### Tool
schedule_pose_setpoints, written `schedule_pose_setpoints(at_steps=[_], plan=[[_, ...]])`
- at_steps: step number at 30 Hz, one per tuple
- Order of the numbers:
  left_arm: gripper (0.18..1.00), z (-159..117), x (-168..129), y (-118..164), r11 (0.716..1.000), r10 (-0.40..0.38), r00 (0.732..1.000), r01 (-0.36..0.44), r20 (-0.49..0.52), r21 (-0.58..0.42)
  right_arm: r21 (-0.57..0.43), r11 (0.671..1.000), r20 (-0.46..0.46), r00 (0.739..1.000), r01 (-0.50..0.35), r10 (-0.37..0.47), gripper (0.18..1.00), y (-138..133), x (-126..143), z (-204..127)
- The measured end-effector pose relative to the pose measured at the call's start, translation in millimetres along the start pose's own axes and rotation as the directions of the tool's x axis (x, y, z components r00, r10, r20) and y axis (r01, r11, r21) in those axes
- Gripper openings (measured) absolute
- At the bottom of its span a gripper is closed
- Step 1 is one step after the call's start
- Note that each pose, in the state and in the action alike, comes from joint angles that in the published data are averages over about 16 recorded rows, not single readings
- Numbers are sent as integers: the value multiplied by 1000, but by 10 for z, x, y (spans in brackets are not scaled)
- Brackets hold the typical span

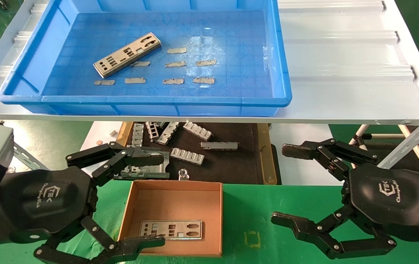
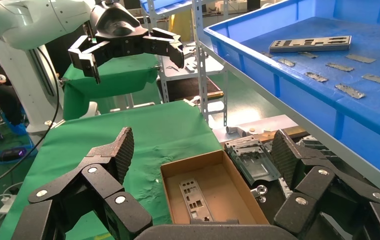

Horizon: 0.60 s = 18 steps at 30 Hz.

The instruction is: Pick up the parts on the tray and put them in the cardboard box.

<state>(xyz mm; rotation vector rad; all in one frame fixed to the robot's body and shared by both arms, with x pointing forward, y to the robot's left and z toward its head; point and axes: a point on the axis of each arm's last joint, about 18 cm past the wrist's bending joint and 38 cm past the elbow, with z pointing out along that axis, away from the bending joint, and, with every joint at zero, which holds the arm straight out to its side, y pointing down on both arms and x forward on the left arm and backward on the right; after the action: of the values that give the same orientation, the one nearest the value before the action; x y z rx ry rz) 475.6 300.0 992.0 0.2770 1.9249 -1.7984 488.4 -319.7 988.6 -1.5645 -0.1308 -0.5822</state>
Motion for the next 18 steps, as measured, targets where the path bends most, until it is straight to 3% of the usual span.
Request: schedule_pose_setpoints(at_steps=[18], plan=[[1001,-2,-35,-9,1000,-5,1000,5,14,8,0,1000,0,1000,0,0,1000,0,0,0]])
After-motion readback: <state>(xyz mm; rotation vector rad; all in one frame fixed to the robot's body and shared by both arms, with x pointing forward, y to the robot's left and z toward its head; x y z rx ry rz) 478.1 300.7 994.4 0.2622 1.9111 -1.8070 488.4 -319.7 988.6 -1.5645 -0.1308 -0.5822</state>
